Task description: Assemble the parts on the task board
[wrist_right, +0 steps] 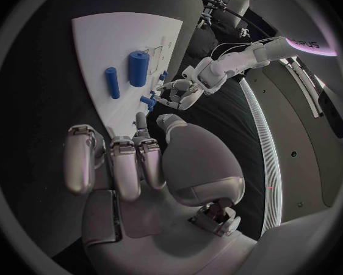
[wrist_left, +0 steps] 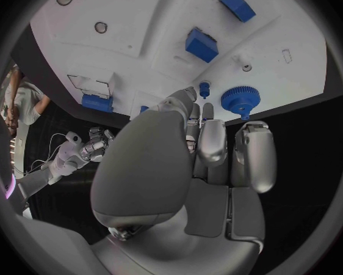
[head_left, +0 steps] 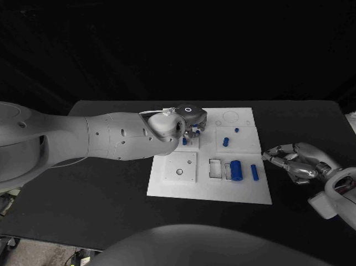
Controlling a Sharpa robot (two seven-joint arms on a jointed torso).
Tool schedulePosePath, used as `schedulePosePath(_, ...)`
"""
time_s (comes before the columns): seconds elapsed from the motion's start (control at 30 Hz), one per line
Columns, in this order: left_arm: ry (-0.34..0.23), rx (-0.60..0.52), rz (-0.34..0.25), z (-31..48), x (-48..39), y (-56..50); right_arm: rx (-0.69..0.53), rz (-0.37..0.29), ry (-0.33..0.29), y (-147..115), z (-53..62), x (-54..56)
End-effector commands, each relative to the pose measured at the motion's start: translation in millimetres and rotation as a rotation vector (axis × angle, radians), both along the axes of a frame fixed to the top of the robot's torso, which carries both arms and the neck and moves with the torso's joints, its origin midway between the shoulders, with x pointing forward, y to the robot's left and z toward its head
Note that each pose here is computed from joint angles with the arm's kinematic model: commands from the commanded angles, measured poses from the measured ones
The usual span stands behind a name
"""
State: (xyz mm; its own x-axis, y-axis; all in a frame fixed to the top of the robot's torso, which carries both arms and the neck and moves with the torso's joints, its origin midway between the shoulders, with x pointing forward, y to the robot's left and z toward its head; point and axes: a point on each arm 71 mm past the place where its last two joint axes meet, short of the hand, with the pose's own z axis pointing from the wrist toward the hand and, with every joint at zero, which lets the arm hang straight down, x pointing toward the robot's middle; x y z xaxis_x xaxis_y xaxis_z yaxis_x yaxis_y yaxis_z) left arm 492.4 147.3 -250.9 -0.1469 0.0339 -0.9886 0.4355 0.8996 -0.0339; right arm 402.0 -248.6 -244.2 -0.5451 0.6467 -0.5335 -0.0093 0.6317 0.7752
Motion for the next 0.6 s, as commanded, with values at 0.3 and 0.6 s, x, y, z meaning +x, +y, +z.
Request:
schedulePosePath(0.3, -0.004, -0.006, 0.017, -1.0, 2.0, -0.3, -0.007, 0.024, 0.008, 1.6, -1.0, -1.0)
schedulePosePath(0.6, -0.005, 0.000, 0.033, -2.1, 4.3, 1.3, -0.011, 0.015, 0.008, -1.3, -1.0, -1.0)
